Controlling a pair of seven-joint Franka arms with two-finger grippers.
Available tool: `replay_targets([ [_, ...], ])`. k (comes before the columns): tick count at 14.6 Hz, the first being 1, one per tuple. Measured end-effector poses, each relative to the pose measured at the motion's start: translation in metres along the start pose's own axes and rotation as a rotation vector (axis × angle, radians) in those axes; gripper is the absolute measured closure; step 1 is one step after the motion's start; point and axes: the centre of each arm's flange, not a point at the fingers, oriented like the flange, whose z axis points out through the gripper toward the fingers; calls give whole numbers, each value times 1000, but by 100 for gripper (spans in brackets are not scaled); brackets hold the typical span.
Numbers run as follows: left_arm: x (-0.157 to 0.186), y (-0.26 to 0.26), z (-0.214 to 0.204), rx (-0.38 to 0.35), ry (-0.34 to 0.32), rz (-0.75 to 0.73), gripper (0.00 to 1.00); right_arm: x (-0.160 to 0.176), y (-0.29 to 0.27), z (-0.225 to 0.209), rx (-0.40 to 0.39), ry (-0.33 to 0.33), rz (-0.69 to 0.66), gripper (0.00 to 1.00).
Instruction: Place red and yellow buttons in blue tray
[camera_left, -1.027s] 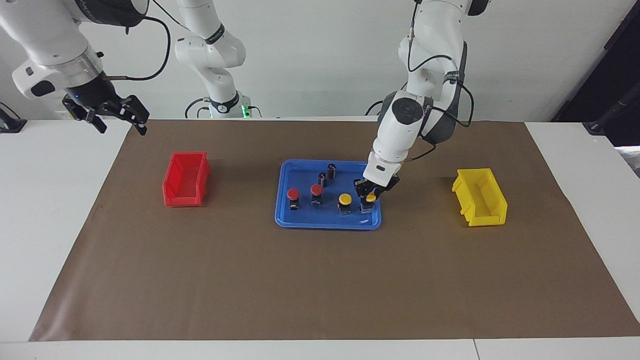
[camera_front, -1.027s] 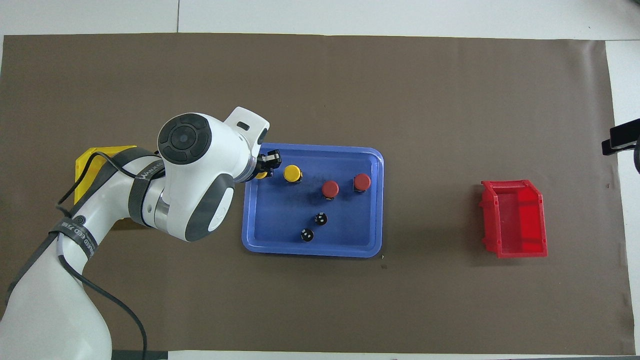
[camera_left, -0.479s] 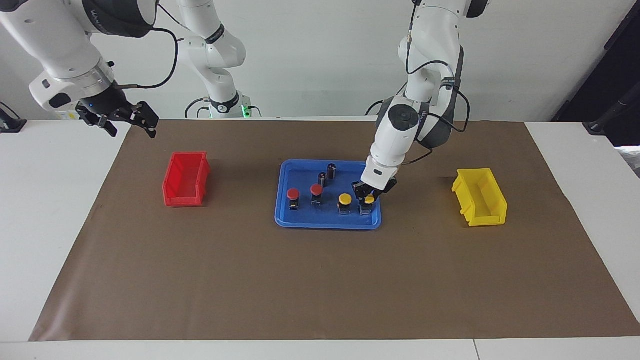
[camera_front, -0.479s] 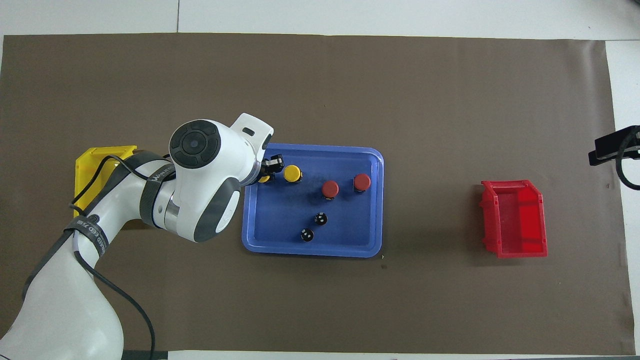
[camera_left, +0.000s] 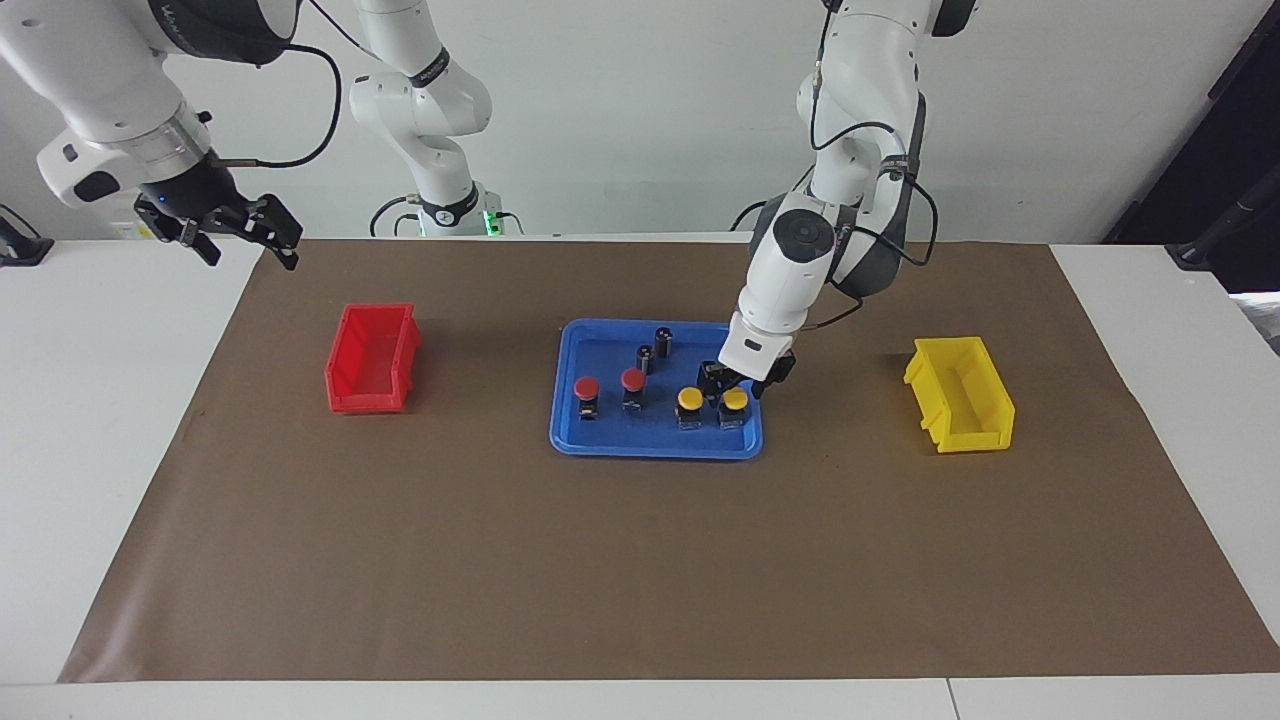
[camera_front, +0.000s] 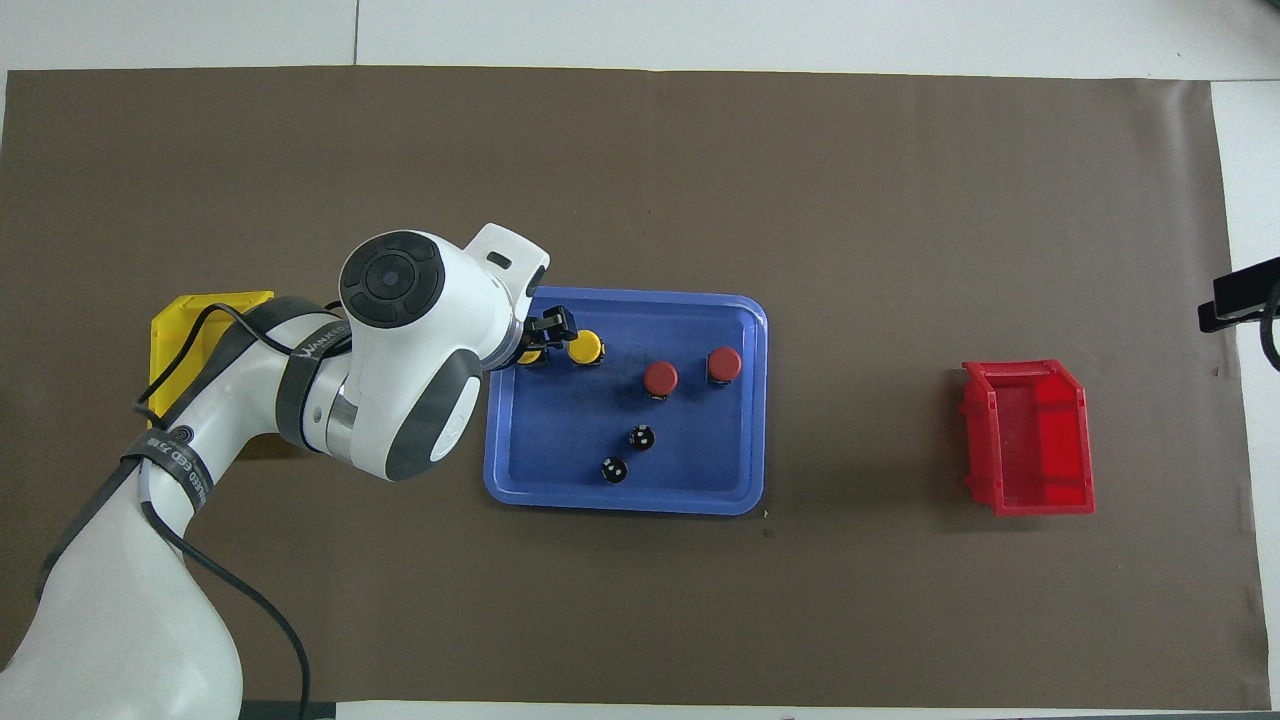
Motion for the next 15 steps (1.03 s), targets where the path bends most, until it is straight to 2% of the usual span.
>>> replay_targets([
  [3,18,-15,-43,62,-13,22,0,0,0,0,0,0,0,0],
  [6,37,-55,-83,94,-19,119,0,0,1,0,0,-1,1,0],
  [11,71,-173,-152,77,-11,225,0,0,1,2,0,-5,2,0],
  [15,57,-224,-201,69,-8,239,0,1,1,2,0,3,2,0],
])
